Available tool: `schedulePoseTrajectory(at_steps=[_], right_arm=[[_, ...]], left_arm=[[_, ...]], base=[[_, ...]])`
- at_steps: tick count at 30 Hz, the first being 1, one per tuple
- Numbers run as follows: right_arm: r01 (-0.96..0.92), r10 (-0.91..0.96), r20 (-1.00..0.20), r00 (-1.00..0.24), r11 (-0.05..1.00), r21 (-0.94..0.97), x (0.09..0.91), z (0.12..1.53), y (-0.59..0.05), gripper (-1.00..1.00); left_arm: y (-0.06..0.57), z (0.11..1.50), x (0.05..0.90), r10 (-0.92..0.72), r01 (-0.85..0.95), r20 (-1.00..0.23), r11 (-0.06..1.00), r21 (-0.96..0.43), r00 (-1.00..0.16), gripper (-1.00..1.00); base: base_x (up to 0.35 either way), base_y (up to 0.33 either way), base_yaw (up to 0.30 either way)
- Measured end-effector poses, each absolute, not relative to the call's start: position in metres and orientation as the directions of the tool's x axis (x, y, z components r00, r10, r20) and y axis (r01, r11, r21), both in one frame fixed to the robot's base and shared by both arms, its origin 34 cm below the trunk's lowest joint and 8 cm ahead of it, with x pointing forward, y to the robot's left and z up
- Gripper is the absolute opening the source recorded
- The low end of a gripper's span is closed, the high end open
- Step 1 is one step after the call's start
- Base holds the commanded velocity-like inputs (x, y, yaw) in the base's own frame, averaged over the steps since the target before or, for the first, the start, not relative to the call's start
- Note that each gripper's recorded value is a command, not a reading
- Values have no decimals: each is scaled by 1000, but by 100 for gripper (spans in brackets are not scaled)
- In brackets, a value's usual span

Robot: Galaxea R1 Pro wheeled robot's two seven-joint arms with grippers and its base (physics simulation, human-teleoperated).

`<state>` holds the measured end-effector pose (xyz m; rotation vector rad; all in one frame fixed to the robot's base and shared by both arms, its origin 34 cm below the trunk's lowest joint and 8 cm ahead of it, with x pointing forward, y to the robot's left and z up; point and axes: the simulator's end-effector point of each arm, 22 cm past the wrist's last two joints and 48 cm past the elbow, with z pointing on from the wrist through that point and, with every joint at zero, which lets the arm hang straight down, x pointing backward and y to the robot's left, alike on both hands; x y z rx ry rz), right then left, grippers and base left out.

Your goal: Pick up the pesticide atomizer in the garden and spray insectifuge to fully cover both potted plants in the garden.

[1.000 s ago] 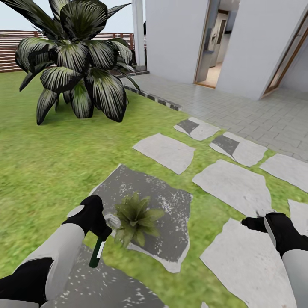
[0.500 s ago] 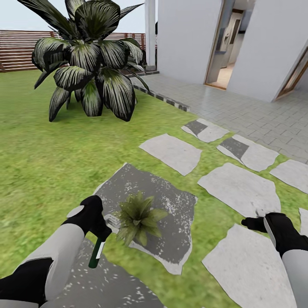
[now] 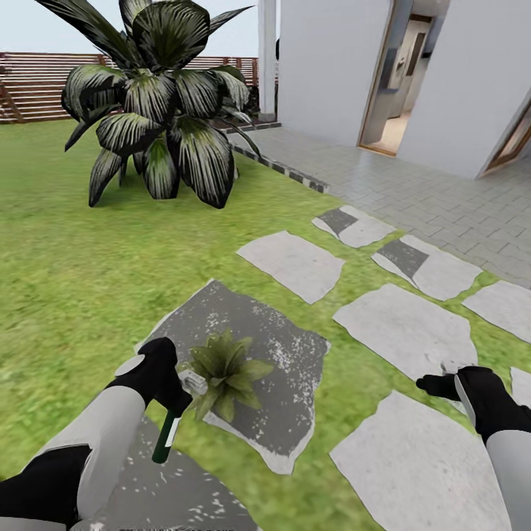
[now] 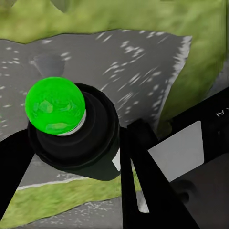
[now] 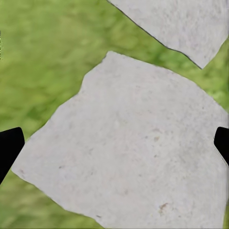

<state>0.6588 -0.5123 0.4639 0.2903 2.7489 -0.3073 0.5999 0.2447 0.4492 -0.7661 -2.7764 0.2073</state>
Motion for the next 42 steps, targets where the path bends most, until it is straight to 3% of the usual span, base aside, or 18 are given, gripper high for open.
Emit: schedulePoseTrajectory(at_steps=[10, 23, 42], right_arm=[[238, 160, -371, -915, 955, -175, 659, 464, -512, 100], [238, 160, -372, -914, 956, -173, 659, 464, -512, 100], [240, 162, -372, -914, 955, -174, 659, 464, -513, 100]], left_arm=[[244, 449, 599, 520, 483, 204, 851, -204, -829, -100], [244, 448, 597, 520, 483, 210, 851, -207, -828, -100], [243, 437, 576, 521, 474, 241, 850, -229, -819, -100]], base=[[0, -64, 143], [0, 0, -173], [-16, -60, 25]])
